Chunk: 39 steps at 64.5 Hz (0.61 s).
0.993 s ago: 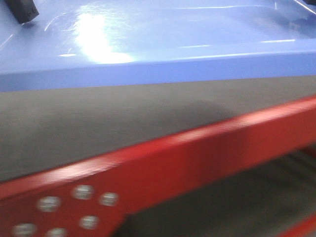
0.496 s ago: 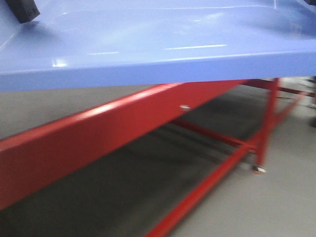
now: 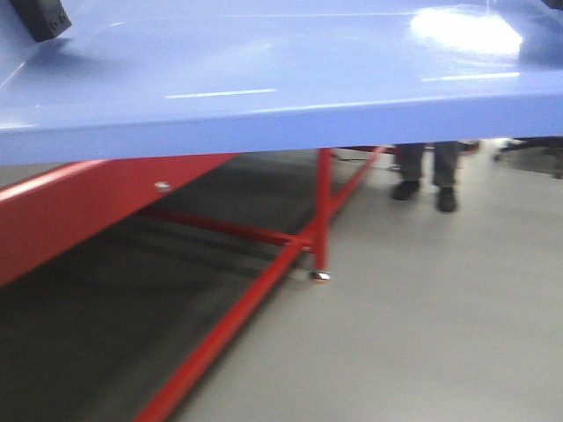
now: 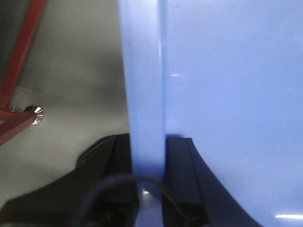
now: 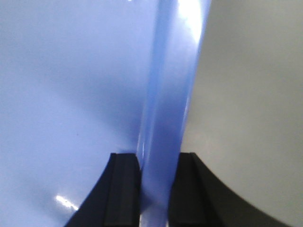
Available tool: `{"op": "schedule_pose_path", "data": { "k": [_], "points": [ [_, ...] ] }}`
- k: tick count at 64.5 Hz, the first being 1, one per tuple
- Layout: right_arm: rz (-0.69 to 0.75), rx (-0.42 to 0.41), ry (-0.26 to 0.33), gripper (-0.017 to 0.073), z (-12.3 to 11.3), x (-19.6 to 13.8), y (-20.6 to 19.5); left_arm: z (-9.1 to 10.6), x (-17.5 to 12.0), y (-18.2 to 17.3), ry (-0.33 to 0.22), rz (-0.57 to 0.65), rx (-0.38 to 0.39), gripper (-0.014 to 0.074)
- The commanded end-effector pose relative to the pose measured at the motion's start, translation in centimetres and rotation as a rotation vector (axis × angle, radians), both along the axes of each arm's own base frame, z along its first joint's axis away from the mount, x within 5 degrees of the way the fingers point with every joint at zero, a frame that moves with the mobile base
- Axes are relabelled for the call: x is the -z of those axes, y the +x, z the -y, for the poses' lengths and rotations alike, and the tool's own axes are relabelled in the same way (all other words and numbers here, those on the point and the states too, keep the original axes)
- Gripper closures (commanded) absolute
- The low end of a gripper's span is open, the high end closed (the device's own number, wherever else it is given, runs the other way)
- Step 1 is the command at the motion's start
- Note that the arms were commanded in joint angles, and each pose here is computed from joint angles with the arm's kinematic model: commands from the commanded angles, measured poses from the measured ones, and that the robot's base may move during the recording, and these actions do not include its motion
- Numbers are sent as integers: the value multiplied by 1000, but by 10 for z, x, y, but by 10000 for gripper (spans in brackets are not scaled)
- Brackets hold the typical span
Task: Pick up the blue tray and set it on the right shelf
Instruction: 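Hold the tray level with both grippers while the base drives away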
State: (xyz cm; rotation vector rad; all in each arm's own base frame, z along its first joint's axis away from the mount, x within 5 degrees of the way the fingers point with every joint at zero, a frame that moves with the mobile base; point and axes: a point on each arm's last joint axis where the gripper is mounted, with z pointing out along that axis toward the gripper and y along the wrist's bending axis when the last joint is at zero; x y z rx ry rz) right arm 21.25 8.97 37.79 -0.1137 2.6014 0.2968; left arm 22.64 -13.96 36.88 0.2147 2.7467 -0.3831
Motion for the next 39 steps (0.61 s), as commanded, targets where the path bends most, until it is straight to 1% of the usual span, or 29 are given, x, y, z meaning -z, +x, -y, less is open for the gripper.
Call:
{"op": "schedule_pose_path", "data": {
  "k": [1,39],
  "points": [
    [113,-8,-5,503,6,-18,-4,-9,-10,-13,62,-17,28,642],
    [113,-8,-5,503,6,-18,-4,-9,-10,-13,62,-17,28,642]
  ]
}}
